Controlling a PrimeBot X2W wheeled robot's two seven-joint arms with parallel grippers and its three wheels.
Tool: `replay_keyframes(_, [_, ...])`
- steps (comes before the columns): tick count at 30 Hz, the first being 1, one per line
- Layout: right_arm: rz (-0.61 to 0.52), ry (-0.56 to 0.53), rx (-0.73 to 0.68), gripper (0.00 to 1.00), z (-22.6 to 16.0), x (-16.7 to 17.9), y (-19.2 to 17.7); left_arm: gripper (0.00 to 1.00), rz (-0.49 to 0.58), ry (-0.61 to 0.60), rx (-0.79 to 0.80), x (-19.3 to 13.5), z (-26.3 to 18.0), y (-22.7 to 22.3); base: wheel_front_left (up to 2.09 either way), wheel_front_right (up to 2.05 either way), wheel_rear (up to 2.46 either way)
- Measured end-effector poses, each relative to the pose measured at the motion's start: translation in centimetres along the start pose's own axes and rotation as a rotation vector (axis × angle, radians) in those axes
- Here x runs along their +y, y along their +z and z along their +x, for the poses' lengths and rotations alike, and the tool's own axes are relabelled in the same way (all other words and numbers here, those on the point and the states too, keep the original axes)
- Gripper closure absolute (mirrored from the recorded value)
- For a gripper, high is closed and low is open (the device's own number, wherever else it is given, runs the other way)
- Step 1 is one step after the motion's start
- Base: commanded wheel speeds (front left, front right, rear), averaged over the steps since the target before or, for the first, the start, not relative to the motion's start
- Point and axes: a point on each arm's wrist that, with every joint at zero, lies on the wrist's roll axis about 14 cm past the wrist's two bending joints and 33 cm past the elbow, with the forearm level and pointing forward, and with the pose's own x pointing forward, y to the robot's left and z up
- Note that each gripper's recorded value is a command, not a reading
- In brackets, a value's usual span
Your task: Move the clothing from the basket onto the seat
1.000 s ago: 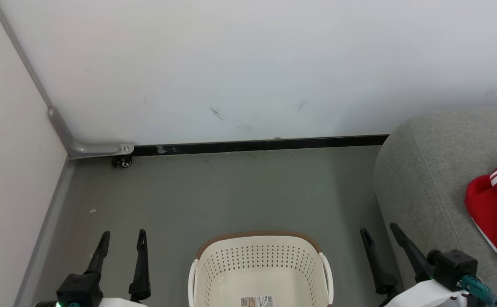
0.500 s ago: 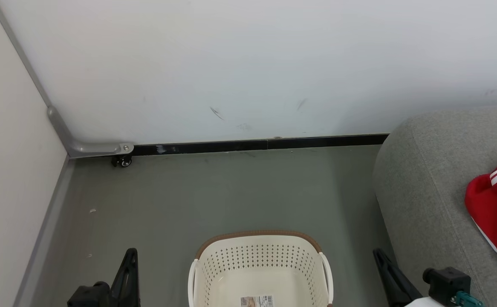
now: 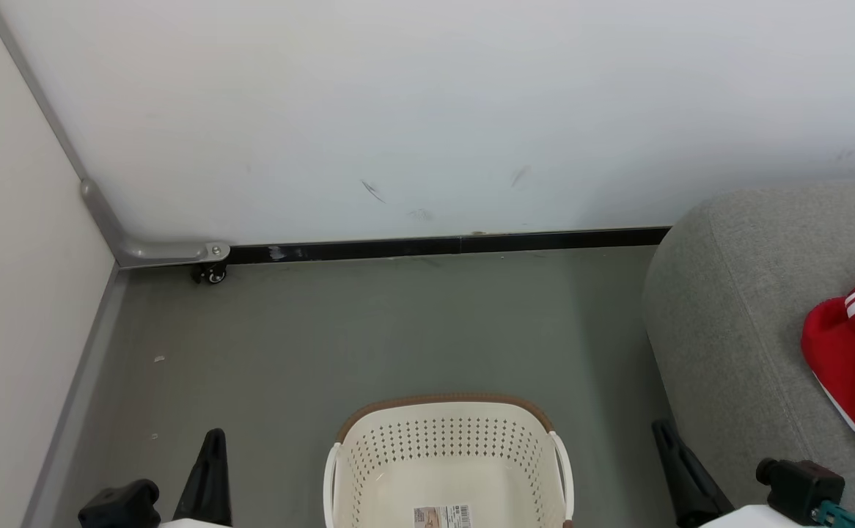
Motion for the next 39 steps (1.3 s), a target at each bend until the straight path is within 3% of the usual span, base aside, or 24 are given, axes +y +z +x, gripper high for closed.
replay_keyframes(39, [0.551, -0.025, -0.104, 1.00, 1.4, -2.0, 3.2, 1.00, -0.586, 0.029, 0.120, 1.0, 1.1, -0.9, 0.00, 0.00, 0.00])
